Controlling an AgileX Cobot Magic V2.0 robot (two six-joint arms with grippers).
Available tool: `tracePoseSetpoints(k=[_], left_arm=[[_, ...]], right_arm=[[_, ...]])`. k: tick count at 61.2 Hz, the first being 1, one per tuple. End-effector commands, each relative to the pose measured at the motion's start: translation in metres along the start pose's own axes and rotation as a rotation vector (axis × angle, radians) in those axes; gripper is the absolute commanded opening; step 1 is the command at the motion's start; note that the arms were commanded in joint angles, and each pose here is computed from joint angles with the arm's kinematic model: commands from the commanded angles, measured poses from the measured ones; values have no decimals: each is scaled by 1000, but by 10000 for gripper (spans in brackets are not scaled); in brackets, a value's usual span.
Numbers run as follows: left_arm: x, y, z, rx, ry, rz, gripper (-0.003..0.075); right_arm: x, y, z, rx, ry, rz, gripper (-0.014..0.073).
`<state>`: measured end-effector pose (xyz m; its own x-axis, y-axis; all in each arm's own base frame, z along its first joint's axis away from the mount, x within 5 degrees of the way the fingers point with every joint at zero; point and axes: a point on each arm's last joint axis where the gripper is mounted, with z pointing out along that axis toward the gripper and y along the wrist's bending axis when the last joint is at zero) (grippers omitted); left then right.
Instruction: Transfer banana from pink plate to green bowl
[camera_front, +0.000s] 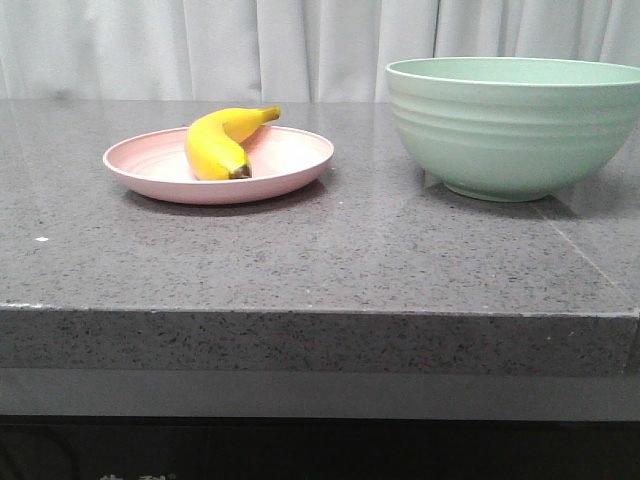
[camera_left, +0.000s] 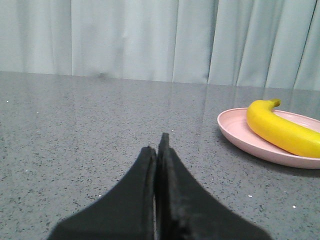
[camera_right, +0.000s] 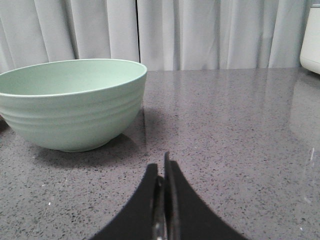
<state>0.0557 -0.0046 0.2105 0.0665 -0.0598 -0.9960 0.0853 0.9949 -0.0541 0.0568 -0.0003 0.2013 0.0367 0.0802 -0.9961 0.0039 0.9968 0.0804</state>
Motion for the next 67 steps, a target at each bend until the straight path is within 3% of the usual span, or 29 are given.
tracePoseSetpoints(k=[1, 47, 56, 67], left_arm=[[-8, 0, -2, 7, -108, -6, -18], [-13, -1, -3, 8, -149, -4, -18], [-32, -2, -5, 11, -176, -10, -18], [-81, -5, -9, 16, -182, -9, -18]], right_arm=[[-11, 0, -3, -3, -114, -12, -69], [-14, 1, -3, -4, -138, -16, -69], [-35, 3, -7, -8, -179, -17, -69], [-74, 6, -18, -5, -195, -58, -69]])
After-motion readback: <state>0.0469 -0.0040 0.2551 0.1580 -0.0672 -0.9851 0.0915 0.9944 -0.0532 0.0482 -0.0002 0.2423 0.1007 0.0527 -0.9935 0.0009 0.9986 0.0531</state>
